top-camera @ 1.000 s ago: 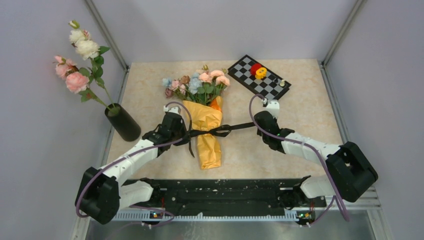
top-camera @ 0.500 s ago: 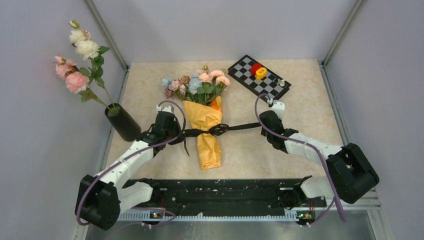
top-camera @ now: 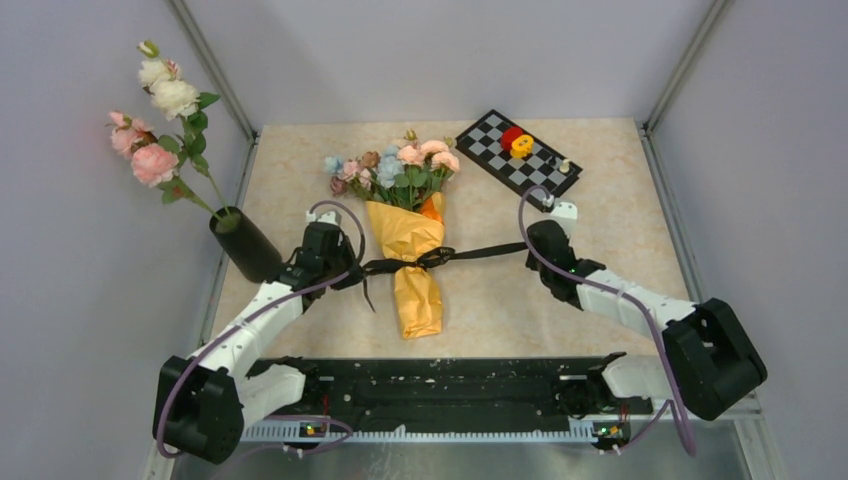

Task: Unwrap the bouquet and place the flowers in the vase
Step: Untie the ribbon from the wrapping paper.

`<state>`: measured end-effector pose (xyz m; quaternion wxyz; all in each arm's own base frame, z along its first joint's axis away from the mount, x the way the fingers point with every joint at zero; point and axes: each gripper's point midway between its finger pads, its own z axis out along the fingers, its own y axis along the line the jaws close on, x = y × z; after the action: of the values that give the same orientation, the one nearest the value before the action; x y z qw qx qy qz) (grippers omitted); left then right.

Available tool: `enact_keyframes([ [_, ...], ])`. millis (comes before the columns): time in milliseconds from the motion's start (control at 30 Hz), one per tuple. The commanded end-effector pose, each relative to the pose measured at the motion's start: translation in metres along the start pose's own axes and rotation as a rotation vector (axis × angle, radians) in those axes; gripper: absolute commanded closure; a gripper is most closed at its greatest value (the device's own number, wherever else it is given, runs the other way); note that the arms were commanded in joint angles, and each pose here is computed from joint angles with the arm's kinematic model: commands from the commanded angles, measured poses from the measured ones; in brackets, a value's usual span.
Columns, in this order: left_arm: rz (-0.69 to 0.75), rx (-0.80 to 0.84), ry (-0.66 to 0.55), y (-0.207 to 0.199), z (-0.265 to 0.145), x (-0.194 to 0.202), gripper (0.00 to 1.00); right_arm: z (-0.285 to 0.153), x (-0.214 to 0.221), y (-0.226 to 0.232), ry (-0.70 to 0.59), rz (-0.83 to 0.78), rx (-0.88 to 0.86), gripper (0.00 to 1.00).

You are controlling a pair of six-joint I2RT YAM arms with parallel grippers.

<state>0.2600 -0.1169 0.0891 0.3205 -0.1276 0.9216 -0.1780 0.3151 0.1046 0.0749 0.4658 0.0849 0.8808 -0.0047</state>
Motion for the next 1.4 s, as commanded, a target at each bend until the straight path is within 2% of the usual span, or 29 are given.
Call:
enact_keyframes([
  [0,0.016,0.003,-0.021,0.001,-0.008,-0.008,1.00,-0.004,-0.021,0.000,-0.069,0.039,-0.024,1.00],
  [433,0.004,0.013,-0.027,0.005,-0.013,-0.016,1.00,-0.014,-0.045,-0.012,-0.118,0.063,-0.026,1.00],
  [1367,-0.031,-0.017,-0.055,0.024,-0.023,-0.033,1.00,-0.019,-0.053,-0.041,-0.117,0.081,0.049,1.00],
])
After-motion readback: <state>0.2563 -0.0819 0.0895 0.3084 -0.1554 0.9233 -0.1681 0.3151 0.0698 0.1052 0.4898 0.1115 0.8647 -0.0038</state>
